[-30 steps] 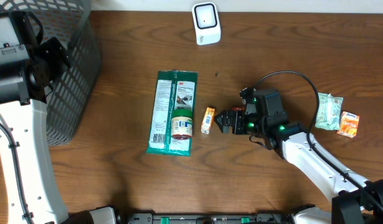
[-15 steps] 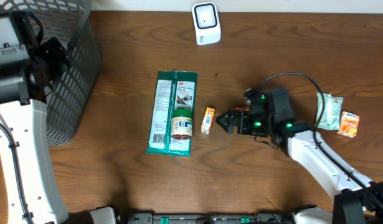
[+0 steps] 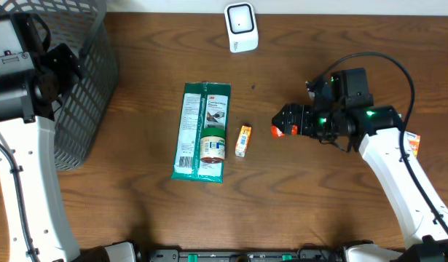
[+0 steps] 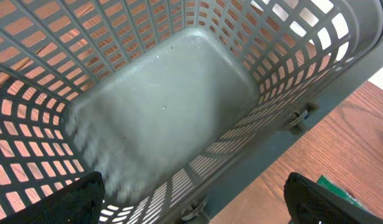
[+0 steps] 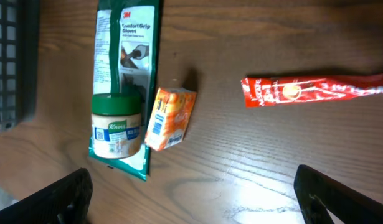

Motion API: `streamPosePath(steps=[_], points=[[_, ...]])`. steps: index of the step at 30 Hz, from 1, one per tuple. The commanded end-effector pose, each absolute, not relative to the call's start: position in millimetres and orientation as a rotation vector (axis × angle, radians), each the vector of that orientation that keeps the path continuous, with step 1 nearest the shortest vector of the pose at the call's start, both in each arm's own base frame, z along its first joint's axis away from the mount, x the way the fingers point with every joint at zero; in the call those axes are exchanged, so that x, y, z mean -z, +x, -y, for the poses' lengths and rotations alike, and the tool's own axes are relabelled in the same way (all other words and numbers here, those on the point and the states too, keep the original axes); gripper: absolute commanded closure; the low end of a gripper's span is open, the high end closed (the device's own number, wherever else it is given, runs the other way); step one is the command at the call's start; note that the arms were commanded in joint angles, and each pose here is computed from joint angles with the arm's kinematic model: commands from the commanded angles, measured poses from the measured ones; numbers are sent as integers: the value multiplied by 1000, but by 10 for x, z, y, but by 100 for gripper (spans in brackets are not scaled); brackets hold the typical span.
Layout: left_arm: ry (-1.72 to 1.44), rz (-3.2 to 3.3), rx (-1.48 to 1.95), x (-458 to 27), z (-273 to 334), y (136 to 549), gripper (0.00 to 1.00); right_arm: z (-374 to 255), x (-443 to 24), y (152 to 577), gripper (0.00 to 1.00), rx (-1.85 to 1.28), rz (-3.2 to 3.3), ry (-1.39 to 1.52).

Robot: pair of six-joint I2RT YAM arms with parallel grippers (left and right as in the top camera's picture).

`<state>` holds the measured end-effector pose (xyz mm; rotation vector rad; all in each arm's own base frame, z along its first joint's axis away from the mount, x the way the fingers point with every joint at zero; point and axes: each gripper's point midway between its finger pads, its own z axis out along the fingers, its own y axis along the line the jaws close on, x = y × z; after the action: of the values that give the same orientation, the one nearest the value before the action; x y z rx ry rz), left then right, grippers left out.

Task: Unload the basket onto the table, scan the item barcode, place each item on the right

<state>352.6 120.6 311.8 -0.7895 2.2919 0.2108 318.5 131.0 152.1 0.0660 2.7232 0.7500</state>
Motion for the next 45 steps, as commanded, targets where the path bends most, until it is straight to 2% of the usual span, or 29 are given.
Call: streamPosePath(steps=[1,9,12,15,19,23,28,30,36,41,45], points=[[-789,-2284,-232,-3148,-1245,3513,8,-1243,-1573,3224,1,-691,-2703,36],[-789,-2284,-232,-3148,-1245,3513,8,-1279,-1585,3211,2,-717,-2702,22],[-789,-2284,-232,-3148,-1245,3513,8,-1339,-1607,3195,25,-735,-2700,-1],[-789,-2284,-232,-3148,-1245,3513,8,-1431,-1614,3163,37,-739,-2702,-41],[-789,-2284,-232,-3148,-1245,3513,7,-1606,-1589,3115,35,-707,-2713,-70],[-789,-2284,-232,-3148,-1245,3513,8,-1725,-1466,3110,35,-608,-2746,66],[-789,-2285,-232,-3148,-1245,3512,8,-1955,-1180,3052,46,-516,-2810,112],[-789,-2284,-232,-3148,-1245,3513,7,-2053,-1033,3049,47,-500,-2835,101],[-789,-2285,-232,-3148,-1245,3512,7,-2408,-584,3105,42,-496,-2869,1],[-789,-2285,-232,-3148,-1245,3512,8,-2425,-341,3152,46,-453,-2892,3],[-789,-2284,-232,-3148,-1245,3513,8,-2241,-347,3147,51,-369,-2911,39]])
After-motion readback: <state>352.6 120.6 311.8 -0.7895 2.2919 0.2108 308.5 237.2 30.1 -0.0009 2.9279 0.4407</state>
